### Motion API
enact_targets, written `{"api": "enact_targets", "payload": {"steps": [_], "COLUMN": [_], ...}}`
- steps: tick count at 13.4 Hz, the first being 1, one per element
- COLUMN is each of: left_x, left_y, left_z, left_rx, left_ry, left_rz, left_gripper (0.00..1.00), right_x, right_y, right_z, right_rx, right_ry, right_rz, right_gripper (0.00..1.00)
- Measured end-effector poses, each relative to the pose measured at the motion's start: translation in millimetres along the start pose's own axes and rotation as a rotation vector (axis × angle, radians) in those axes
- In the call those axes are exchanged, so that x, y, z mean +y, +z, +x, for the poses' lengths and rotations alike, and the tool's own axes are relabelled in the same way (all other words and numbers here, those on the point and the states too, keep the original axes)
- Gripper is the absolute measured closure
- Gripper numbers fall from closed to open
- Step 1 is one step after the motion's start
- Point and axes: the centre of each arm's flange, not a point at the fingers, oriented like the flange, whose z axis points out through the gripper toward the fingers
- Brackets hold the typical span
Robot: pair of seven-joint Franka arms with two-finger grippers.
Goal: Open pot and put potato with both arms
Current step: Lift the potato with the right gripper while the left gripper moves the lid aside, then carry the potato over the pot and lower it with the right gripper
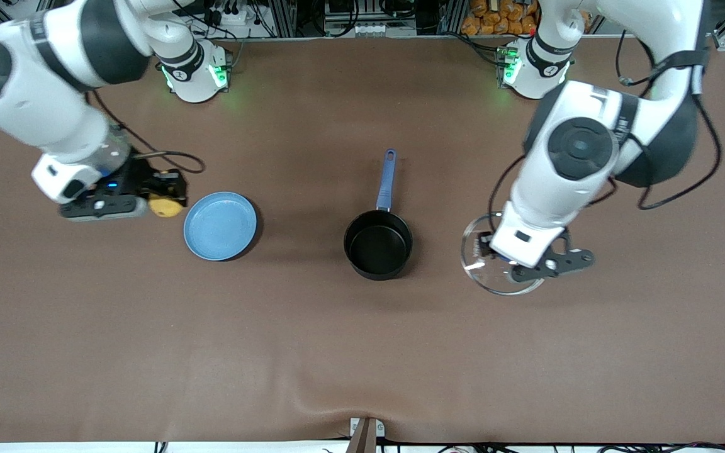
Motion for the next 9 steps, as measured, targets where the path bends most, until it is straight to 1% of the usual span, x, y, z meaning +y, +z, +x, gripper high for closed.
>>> {"api": "enact_targets", "payload": {"steps": [2, 4, 6, 7, 9], "left_x": [-36.4, -87.8, -133.3, -144.0, -143.7], "left_y": [13.1, 37.1, 67.8, 86.2, 121.8], "left_z": [17.0, 37.8, 53.3, 54.6, 46.4], "left_rx": [-0.024, -0.059, -0.069, -0.068, -0.07], "left_ry": [0.031, 0.079, 0.107, 0.112, 0.121], "left_rz": [0.014, 0.025, 0.009, 0.003, -0.002], "left_gripper": [0.33, 0.33, 0.33, 0.33, 0.33], "right_x": [-53.7, -100.5, -138.9, -154.9, -181.2], "right_y": [5.3, 17.4, 37.0, 47.6, 69.1], "right_z": [6.3, 13.5, 15.0, 14.7, 15.1], "right_rx": [0.011, 0.015, 0.008, 0.001, -0.012], "right_ry": [0.018, 0.044, 0.065, 0.078, 0.088], "right_rz": [-0.001, -0.006, -0.021, -0.027, -0.035], "right_gripper": [0.44, 0.44, 0.44, 0.44, 0.44]}}
